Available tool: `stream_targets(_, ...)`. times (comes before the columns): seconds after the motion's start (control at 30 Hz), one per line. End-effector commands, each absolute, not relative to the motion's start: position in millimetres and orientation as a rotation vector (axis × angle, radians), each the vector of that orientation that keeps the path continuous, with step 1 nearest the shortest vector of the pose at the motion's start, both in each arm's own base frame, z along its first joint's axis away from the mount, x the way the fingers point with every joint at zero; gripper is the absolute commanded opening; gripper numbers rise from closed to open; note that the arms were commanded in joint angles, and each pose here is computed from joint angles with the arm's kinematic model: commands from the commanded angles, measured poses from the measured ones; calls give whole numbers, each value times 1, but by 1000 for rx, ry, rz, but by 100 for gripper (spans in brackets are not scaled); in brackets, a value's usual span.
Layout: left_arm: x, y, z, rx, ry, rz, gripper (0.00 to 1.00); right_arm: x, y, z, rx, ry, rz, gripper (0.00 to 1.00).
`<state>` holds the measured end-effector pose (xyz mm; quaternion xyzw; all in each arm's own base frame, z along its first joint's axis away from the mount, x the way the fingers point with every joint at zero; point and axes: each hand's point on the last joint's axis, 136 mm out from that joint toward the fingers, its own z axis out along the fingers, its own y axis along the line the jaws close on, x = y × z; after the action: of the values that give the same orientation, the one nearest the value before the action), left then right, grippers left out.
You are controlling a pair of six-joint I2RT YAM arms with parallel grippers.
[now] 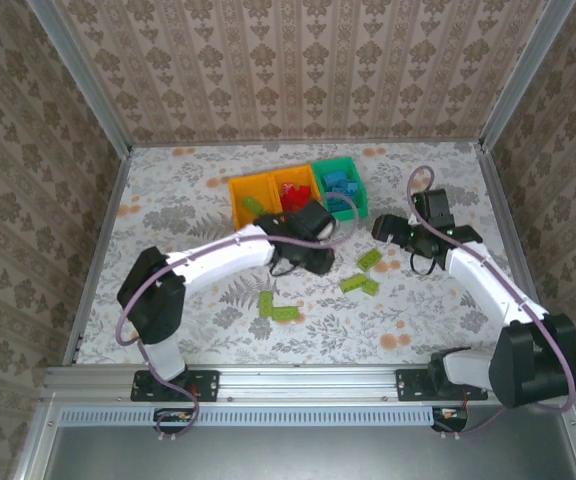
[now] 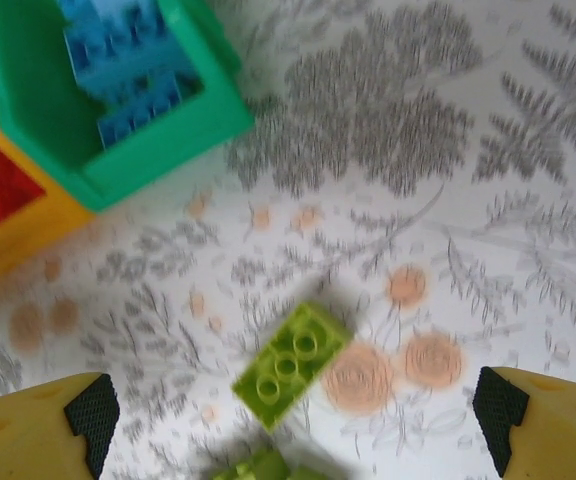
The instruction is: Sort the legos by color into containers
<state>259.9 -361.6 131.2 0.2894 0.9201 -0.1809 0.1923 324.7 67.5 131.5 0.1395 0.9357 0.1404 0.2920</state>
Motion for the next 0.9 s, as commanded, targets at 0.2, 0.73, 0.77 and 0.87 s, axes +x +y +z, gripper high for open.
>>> stream_targets(0.2,370,-343,150,671,2552,-541,25,254,92,74,497,2613,361,91)
stream_targets(0.73,471,-324,124,500,2572,-519,34,289,103,66,699,2542,356,93)
stream_targets(0.77,473,-324,124,495,2572,-519,38,294,104,65,711,2547,348,93)
stream_targets(0.87,473,-323,125,490,2567,-511,56,307,107,64,726,2557,329,92)
